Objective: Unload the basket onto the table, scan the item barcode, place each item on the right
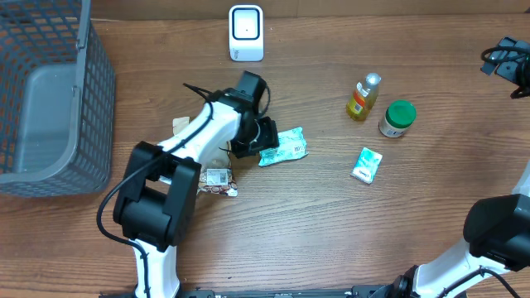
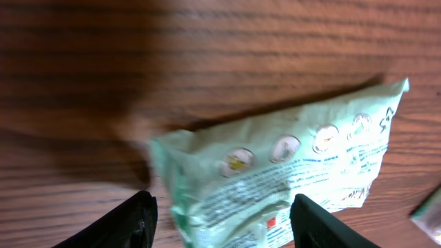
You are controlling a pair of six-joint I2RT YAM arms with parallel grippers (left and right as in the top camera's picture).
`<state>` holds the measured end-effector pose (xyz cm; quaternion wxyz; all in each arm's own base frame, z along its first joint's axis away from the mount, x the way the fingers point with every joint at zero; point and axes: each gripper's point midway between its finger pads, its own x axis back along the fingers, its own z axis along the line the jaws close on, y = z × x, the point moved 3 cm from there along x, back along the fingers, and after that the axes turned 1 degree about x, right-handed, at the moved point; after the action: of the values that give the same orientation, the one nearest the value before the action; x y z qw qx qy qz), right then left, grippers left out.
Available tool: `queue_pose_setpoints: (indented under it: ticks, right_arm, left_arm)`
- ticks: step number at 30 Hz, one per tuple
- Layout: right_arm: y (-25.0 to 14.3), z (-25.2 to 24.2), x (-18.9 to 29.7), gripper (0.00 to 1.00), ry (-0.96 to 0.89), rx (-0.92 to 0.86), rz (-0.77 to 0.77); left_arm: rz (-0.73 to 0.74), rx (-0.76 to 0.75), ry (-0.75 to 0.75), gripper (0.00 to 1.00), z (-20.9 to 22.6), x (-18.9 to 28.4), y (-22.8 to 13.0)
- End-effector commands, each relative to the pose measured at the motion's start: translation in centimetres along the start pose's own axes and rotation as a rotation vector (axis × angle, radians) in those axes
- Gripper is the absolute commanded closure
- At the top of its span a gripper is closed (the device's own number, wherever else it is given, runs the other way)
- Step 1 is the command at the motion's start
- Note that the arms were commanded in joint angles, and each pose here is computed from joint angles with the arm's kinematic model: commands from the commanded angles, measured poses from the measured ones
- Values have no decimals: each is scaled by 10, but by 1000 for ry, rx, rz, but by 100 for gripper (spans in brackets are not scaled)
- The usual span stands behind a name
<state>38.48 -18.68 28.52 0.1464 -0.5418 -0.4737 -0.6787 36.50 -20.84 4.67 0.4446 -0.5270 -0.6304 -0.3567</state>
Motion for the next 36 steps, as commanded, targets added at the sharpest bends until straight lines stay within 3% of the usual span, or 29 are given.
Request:
queue_pose_setpoints:
  ticks: [1, 6, 13, 26, 36]
  right_arm:
    - [4, -2, 5, 0, -4, -8, -21]
    - [4, -2, 5, 0, -4, -8, -21]
    - [4, -2, 5, 0, -4, -8, -21]
    - [4, -2, 5, 0, -4, -8, -21]
    - [4, -2, 5, 0, -4, -8, -21]
  left_arm:
    - [41, -37, -45, 36, -3, -2, -6]
    - [42, -46, -32, 37, -2, -4, -8]
    - [35, 2, -11, 48, 5, -9, -9]
    - [27, 5, -18, 76, 9, -17, -11]
    - [16, 15, 5, 60, 14, -17, -9]
